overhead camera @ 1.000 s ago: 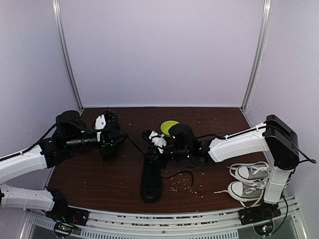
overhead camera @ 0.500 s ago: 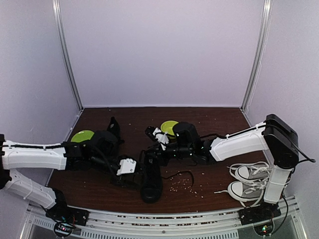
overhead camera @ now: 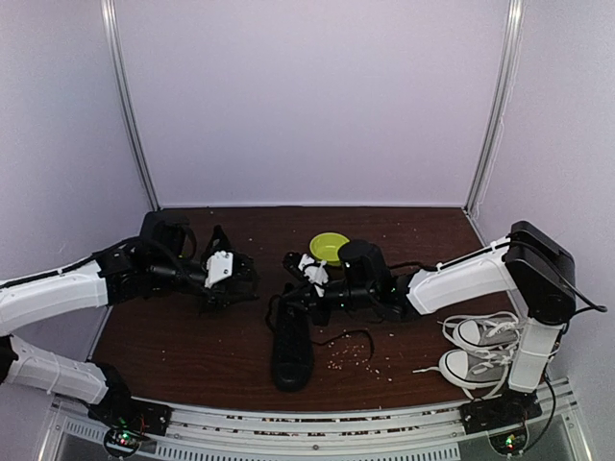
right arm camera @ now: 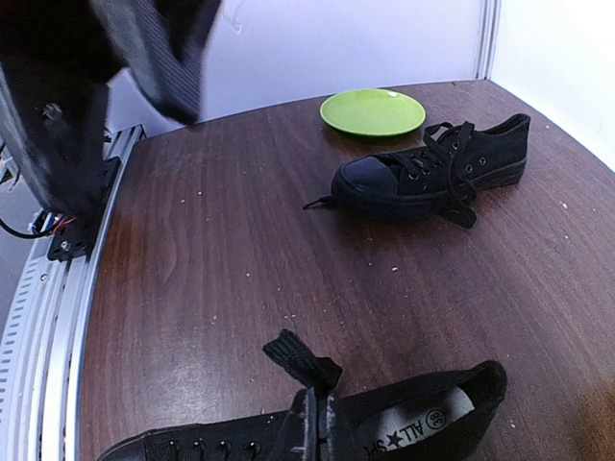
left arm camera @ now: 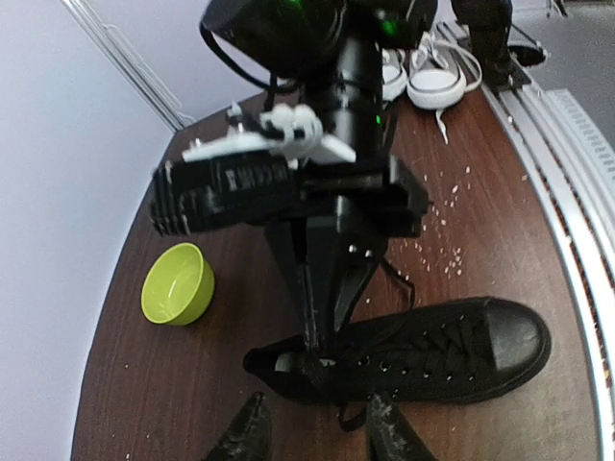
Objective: Tie the shoes
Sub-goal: Pass from the left arm to the right, then pass from the right arm to the left
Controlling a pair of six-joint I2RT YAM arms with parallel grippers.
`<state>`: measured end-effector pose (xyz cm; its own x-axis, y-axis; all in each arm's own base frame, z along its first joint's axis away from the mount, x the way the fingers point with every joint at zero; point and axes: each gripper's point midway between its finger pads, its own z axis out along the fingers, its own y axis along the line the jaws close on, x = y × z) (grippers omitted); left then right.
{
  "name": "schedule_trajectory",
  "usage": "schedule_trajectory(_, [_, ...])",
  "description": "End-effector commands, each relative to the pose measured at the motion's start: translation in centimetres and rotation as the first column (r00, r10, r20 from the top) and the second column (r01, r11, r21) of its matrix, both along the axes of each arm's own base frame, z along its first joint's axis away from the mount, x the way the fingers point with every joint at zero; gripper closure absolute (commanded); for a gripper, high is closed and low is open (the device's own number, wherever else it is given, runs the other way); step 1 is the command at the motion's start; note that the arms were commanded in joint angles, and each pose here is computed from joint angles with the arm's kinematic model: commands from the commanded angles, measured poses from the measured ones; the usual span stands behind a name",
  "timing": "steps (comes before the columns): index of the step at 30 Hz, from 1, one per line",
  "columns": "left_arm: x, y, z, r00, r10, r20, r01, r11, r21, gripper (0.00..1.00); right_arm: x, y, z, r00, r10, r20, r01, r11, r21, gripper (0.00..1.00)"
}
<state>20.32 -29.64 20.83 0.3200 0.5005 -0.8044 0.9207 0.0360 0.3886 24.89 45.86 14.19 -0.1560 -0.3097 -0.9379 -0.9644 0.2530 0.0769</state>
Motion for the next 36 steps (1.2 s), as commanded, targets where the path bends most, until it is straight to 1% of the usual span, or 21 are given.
schedule_trajectory(1, [1.0, -0.7, -3.4, 0.994, -0.112, 0.019, 0.109, 0.986, 0.129, 0.65, 0.0, 0.1, 1.4, 0.998, 0.024, 0.05, -0.026, 0.999, 0.033, 1.0])
schedule_trajectory(4, [1.8, -1.9, -3.5, 0.992, -0.128, 0.02, 0.126, 0.988, 0.092, 0.64, 0.0, 0.0, 1.3, 0.998, 0.023, 0.056, -0.024, 0.999, 0.03, 1.0])
schedule_trajectory(6, [2.7, -2.5, -3.8, 0.992, -0.12, 0.032, 0.116, 0.989, 0.096, 0.65, 0.1, 0.0, 1.4, 0.998, 0.023, 0.059, -0.025, 0.999, 0.031, 1.0])
schedule_trajectory(11, [3.6, -3.0, -5.5, 0.99, -0.142, 0.025, 0.136, 0.98, 0.148, 0.73, -0.1, -0.1, 1.3, 0.997, 0.029, 0.068, -0.031, 0.999, 0.028, 1.0])
schedule_trajectory(17, [3.8, -3.5, -5.8, 0.989, -0.146, 0.029, 0.141, 0.982, 0.126, 0.8, -0.2, -0.1, 1.4, 0.997, 0.035, 0.075, -0.037, 0.999, 0.027, 1.0])
schedule_trajectory(20, [4.2, -3.4, -5.7, 0.991, -0.126, 0.045, 0.12, 0.985, 0.123, 0.79, -0.1, -0.2, 1.4, 0.996, 0.035, 0.079, -0.037, 0.999, 0.025, 1.0])
schedule_trajectory(23, [4.3, -3.0, -5.1, 0.993, -0.101, 0.065, 0.092, 0.988, 0.123, 0.73, -0.2, -0.2, 1.4, 0.996, 0.035, 0.08, -0.037, 0.999, 0.022, 1.0])
schedule_trajectory(26, [3.7, -2.8, -5.0, 0.992, -0.112, 0.052, 0.105, 0.987, 0.122, 0.69, -0.1, -0.1, 1.4, 0.996, 0.034, 0.08, -0.036, 0.999, 0.023, 1.0])
schedule_trajectory(29, [3.8, -2.8, -5.8, 0.994, -0.108, 0.028, 0.104, 0.985, 0.137, 0.69, 0.0, 0.0, 1.3, 0.996, 0.034, 0.082, -0.036, 0.999, 0.021, 1.0])
schedule_trajectory(31, [4.2, -2.9, -6.2, 0.996, -0.092, 0.02, 0.088, 0.985, 0.149, 0.72, 0.1, 0.0, 1.4, 0.996, 0.032, 0.083, -0.034, 0.999, 0.022, 1.0])
schedule_trajectory(33, [4.6, -3.2, -6.3, 0.997, -0.08, 0.009, 0.077, 0.986, 0.15, 0.8, 0.1, 0.1, 1.5, 0.996, 0.033, 0.082, -0.034, 0.999, 0.022, 1.0])
schedule_trajectory(35, [4.6, -3.4, -6.2, 0.996, -0.086, 0.0, 0.085, 0.985, 0.152, 0.92, 0.2, 0.0, 1.4, 0.996, 0.025, 0.081, -0.026, 1.0, 0.016, 1.0])
schedule_trajectory(36, [4.5, -3.5, -6.2, 0.996, -0.088, -0.004, 0.087, 0.985, 0.15, 1.0, 0.2, -0.1, 1.4, 0.996, 0.023, 0.082, -0.024, 1.0, 0.015, 1.0])
